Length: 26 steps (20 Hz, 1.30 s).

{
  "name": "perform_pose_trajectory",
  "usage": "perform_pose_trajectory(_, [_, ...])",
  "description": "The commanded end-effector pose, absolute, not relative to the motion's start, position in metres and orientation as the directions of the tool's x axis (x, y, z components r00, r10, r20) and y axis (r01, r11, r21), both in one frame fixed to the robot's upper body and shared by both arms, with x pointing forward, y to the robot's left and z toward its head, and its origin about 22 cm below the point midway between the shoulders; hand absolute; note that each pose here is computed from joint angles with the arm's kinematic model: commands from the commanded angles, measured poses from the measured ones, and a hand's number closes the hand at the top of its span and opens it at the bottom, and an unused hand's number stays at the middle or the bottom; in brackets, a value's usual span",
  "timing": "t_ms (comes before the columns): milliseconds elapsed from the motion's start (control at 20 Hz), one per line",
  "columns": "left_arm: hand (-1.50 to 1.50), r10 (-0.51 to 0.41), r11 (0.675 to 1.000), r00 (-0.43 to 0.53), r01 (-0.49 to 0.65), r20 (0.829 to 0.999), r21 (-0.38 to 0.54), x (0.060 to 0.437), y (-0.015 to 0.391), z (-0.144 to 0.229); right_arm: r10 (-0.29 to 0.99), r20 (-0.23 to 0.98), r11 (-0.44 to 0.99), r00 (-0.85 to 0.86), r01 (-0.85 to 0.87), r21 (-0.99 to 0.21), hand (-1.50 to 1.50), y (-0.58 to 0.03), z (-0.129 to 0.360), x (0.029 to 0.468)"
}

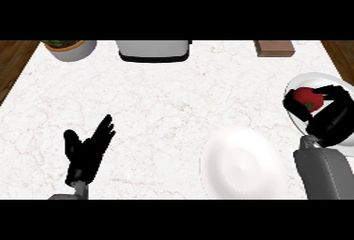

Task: Pick the tomato from the plate and place it in the plate

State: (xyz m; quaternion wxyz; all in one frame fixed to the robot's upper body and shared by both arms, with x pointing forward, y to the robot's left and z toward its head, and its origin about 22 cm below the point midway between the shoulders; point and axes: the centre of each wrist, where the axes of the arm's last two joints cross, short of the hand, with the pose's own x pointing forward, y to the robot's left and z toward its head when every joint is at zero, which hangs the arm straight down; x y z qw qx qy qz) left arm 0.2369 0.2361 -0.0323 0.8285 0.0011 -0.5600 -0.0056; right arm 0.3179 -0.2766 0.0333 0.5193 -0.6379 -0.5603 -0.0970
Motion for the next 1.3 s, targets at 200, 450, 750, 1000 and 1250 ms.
perform_pose_trajectory(200, [0.00,-0.016,1.000,0.375,0.010,0.927,0.013,0.227,0.246,-0.034,0.585,0.725,0.083,0.364,0.862,-0.500,1.50,-0.384,0.050,0.326])
perform_pose_trajectory(450, [0.00,-0.003,1.000,0.365,-0.001,0.931,0.004,0.232,0.244,-0.035,0.576,0.722,0.092,0.383,0.847,-0.523,1.50,-0.418,0.028,0.327])
perform_pose_trajectory(750, [0.00,-0.015,0.998,0.361,0.055,0.932,-0.005,0.244,0.235,-0.026,0.438,0.656,0.147,0.615,0.671,-0.727,-1.50,-0.460,0.011,0.313])
perform_pose_trajectory(1000, [0.00,-0.019,0.999,0.361,0.043,0.932,0.004,0.239,0.244,-0.031,0.435,0.699,0.326,0.568,0.624,-0.710,-1.50,-0.469,0.005,0.310])
perform_pose_trajectory(1250, [0.00,-0.027,0.999,0.344,0.049,0.939,0.011,0.245,0.233,-0.031,0.457,0.789,0.394,0.411,0.702,-0.594,-1.50,-0.477,0.014,0.312])
